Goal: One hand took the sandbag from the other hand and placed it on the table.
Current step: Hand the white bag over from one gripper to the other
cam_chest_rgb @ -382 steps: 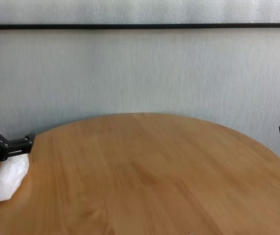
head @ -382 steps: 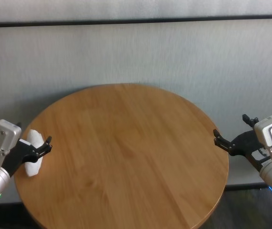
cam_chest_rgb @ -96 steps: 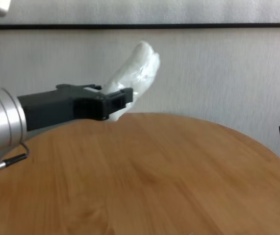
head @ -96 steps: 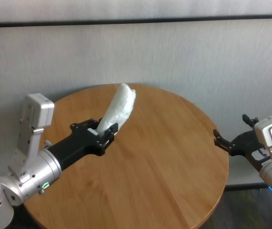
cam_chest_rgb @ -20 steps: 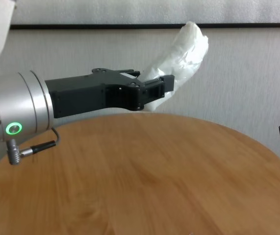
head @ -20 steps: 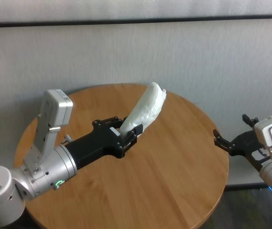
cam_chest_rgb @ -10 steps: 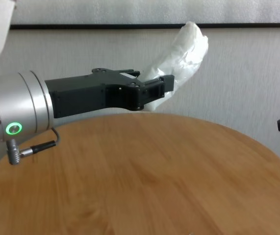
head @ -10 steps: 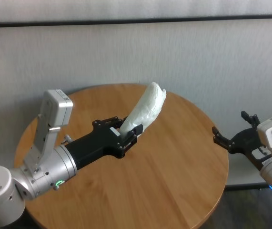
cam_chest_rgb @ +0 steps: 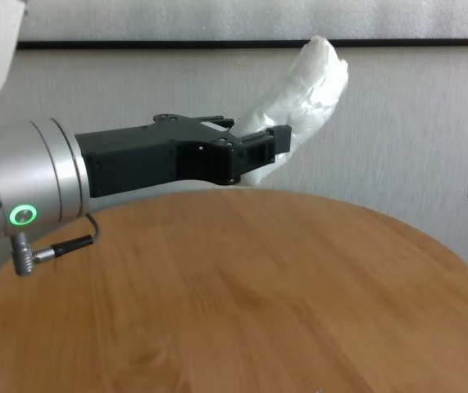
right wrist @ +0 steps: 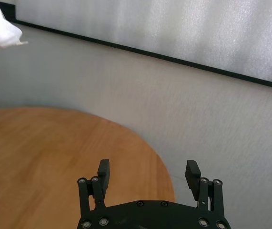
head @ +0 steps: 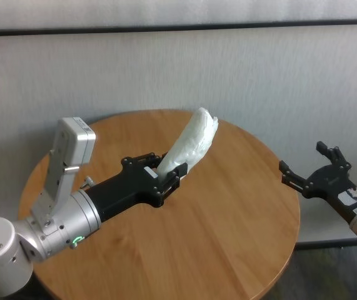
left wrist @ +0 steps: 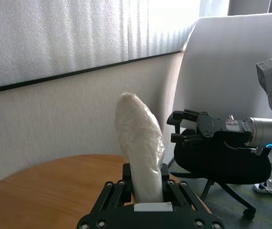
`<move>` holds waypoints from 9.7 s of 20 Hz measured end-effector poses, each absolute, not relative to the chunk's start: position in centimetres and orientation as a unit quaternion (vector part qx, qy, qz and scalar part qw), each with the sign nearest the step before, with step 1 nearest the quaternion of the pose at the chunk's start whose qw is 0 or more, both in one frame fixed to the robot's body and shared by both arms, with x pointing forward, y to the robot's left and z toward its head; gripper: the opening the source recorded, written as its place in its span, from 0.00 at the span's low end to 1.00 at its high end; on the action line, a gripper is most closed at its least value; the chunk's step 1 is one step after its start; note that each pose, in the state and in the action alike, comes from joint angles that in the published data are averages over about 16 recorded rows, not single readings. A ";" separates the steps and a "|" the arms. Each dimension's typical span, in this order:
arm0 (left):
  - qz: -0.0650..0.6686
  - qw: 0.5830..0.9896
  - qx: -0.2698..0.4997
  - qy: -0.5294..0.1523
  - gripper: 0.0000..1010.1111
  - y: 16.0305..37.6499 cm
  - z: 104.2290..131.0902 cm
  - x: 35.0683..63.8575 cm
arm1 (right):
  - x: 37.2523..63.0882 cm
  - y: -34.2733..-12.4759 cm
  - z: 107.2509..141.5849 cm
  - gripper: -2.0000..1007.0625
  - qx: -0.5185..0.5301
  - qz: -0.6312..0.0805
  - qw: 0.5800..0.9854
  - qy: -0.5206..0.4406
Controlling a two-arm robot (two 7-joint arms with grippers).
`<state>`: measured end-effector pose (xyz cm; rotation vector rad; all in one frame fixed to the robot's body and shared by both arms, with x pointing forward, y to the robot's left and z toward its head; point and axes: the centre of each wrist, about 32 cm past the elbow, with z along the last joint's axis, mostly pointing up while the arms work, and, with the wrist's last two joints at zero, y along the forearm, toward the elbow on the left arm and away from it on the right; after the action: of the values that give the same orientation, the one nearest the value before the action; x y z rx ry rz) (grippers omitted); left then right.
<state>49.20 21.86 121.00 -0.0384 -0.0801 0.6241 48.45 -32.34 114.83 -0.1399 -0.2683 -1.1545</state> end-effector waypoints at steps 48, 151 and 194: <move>0.307 0.951 -0.019 -0.039 0.34 21.9 121.0 49.2 | 48.3 -31.4 119.5 0.99 0.128 -0.367 0.889 0.241; 0.307 0.951 -0.019 -0.039 0.34 21.9 121.0 49.2 | 53.5 -23.7 121.7 0.56 0.153 -0.262 0.866 0.397; 0.307 0.951 -0.019 -0.039 0.56 21.9 121.0 49.2 | 53.3 -23.5 121.5 0.56 0.169 -0.251 0.865 0.401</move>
<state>49.20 21.87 121.00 -0.0386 -0.0801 0.6241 53.32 -23.54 121.53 0.3544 0.8411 -0.5252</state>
